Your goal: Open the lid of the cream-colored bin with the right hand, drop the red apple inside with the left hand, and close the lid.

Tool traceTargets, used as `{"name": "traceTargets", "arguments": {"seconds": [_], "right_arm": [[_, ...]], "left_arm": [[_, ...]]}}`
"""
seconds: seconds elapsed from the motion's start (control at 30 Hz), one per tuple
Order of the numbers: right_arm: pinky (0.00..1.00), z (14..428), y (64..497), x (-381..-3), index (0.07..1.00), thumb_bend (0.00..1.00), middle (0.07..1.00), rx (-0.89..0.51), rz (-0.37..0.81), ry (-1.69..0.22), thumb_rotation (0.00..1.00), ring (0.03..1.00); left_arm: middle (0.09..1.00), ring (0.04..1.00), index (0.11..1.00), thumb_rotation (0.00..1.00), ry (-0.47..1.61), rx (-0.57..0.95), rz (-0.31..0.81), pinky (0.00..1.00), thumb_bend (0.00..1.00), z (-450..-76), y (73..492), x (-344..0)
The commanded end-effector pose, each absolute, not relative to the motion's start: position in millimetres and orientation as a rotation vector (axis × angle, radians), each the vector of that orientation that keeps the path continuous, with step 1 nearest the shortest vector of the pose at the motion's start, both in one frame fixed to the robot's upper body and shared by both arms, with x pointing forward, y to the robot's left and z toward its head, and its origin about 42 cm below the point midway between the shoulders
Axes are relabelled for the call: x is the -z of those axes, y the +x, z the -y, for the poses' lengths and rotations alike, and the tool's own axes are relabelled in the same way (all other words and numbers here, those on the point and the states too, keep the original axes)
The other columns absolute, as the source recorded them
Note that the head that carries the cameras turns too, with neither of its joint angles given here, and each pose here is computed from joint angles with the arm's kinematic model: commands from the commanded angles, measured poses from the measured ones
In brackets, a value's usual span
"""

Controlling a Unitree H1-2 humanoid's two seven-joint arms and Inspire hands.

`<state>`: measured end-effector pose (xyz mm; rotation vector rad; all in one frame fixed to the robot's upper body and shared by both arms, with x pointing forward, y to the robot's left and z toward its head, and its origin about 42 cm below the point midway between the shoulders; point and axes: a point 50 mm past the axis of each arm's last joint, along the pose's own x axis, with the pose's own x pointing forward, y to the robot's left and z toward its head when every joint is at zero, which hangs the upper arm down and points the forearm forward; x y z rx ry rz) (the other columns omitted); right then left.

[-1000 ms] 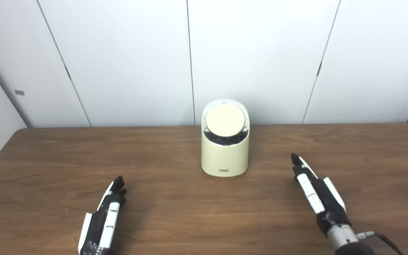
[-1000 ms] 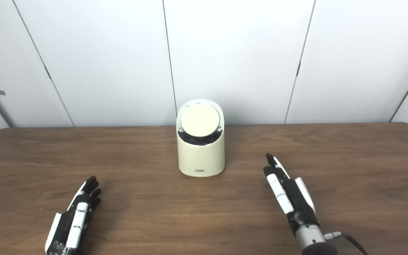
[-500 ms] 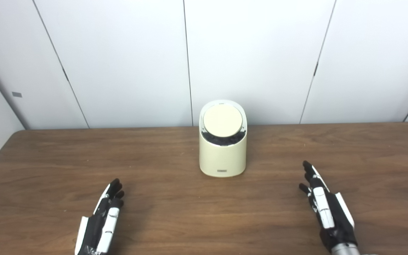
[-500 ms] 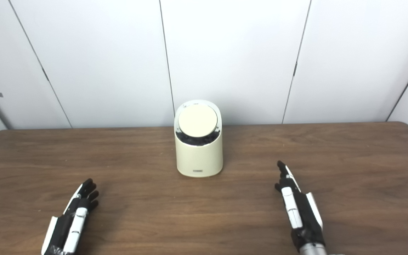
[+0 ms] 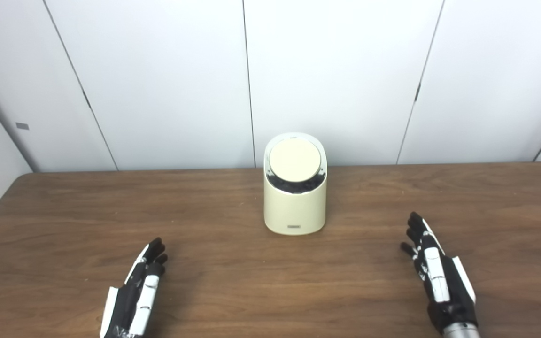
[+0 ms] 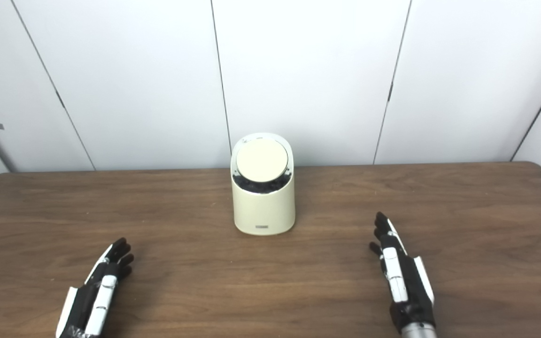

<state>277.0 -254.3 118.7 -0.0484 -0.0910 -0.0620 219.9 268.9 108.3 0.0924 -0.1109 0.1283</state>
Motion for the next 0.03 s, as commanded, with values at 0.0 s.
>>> {"name": "traceTargets", "arguments": {"seconds": [0.0], "right_arm": [[0.91,256.1,272.8,-111.4,0.924,0.47,0.941,0.084,0.102,-0.045,0.97,0.949]], "left_arm": [[0.897,0.883,0.911,0.81,0.097,-0.155,0.097,0.89,0.56,-266.8,211.1,-99.1]]}}
